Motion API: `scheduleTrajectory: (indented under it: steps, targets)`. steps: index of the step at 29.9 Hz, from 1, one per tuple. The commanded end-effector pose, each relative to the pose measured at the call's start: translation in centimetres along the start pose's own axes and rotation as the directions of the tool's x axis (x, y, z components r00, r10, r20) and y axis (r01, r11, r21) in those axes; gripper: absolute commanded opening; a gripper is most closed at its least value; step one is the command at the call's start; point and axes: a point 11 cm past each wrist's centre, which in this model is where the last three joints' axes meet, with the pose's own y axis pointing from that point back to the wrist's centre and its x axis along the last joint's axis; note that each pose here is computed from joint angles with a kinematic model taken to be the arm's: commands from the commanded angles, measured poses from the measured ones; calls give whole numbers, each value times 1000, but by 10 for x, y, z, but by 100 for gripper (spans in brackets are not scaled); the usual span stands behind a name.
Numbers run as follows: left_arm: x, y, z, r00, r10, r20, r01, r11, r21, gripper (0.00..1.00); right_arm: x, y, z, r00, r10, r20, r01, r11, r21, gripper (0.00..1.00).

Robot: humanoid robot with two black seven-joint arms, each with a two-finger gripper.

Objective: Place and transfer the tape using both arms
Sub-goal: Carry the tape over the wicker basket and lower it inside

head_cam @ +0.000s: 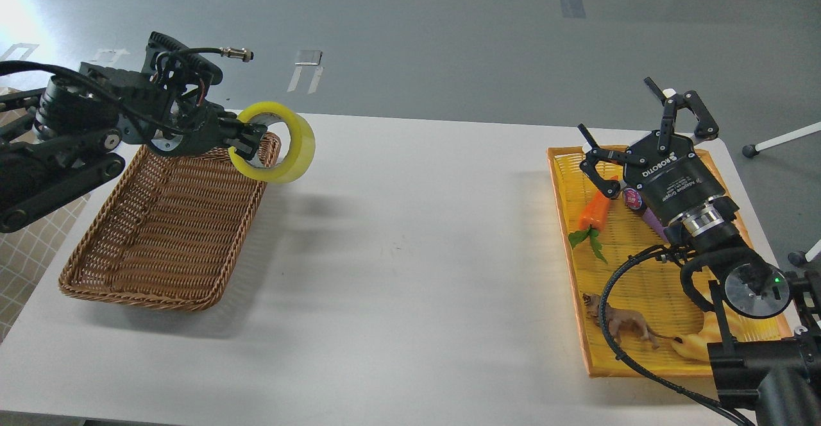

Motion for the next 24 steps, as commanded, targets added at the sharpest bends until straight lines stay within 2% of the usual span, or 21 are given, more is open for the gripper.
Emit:
scheduleTrajectory:
  steps: [1, 12, 24]
  targets:
    - [-16, -2, -17, 999, -47, -11, 47, 999, 15, 0, 1, 2, 1, 1000, 5, 2, -5, 1000, -1, 99]
    - [-73, -8, -56, 974, -220, -52, 222, 974, 45, 0, 4, 5, 5, 1000, 14, 10, -14, 1000, -6, 99]
    - [-103, -10, -61, 951, -305, -56, 307, 951, 37, 0, 6, 8, 7, 1000, 21, 14, -20, 1000, -6, 99]
